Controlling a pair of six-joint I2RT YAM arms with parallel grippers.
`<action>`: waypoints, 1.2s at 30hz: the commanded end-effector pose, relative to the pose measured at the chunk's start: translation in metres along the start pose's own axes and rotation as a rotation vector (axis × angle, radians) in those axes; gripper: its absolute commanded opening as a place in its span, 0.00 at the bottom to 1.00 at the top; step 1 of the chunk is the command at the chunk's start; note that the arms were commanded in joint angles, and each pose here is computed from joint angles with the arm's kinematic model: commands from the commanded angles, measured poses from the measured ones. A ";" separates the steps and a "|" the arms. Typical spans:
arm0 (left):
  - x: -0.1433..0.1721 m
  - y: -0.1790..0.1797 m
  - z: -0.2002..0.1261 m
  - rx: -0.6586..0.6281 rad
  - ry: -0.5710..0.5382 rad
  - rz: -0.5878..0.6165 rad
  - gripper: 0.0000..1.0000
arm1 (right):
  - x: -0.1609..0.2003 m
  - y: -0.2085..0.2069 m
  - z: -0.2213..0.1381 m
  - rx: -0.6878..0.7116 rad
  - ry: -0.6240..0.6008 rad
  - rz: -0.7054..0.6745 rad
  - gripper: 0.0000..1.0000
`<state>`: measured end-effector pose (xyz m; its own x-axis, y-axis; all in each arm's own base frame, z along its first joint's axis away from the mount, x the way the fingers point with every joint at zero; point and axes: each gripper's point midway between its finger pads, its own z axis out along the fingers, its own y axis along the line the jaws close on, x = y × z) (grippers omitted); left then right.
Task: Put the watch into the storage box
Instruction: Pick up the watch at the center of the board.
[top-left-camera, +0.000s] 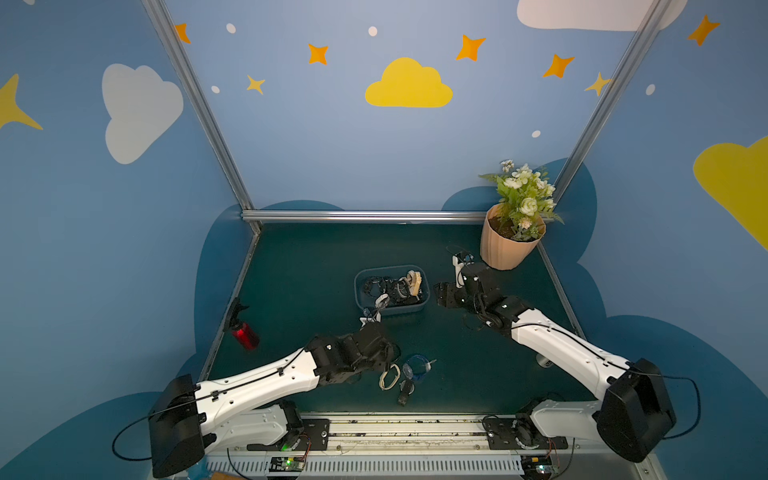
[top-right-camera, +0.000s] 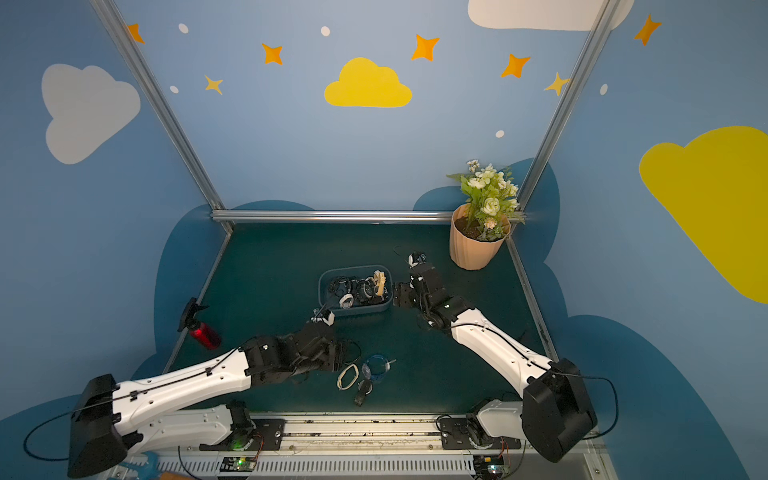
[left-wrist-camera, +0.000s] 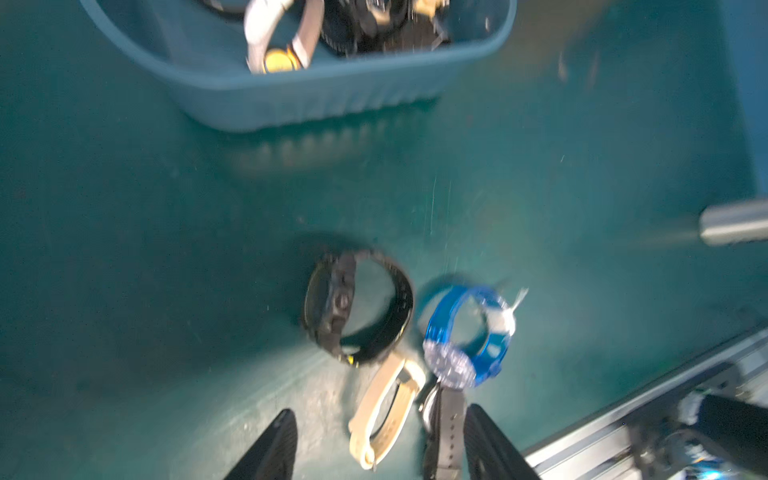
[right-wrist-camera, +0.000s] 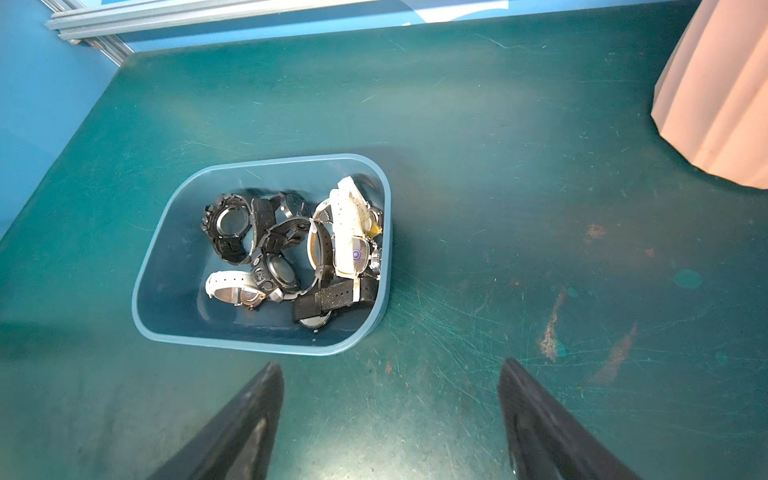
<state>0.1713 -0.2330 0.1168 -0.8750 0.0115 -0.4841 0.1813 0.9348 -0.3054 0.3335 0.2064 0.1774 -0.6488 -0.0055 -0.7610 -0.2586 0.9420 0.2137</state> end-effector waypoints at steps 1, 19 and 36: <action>0.014 0.011 0.002 -0.079 -0.031 -0.019 0.59 | 0.009 -0.005 -0.003 0.016 0.011 0.011 0.82; 0.061 -0.001 0.034 -0.118 0.101 0.079 0.35 | 0.021 -0.016 -0.012 0.051 0.003 0.042 0.82; 0.071 0.011 0.064 -0.194 0.210 0.070 0.24 | 0.027 -0.023 -0.014 0.072 0.000 0.044 0.82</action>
<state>0.1413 -0.2497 0.0324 -0.9339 0.1306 -0.3327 0.1765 0.9780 -0.1115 0.3141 0.1823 0.1588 -0.6647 0.0261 -0.7466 -0.1871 0.9617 0.2002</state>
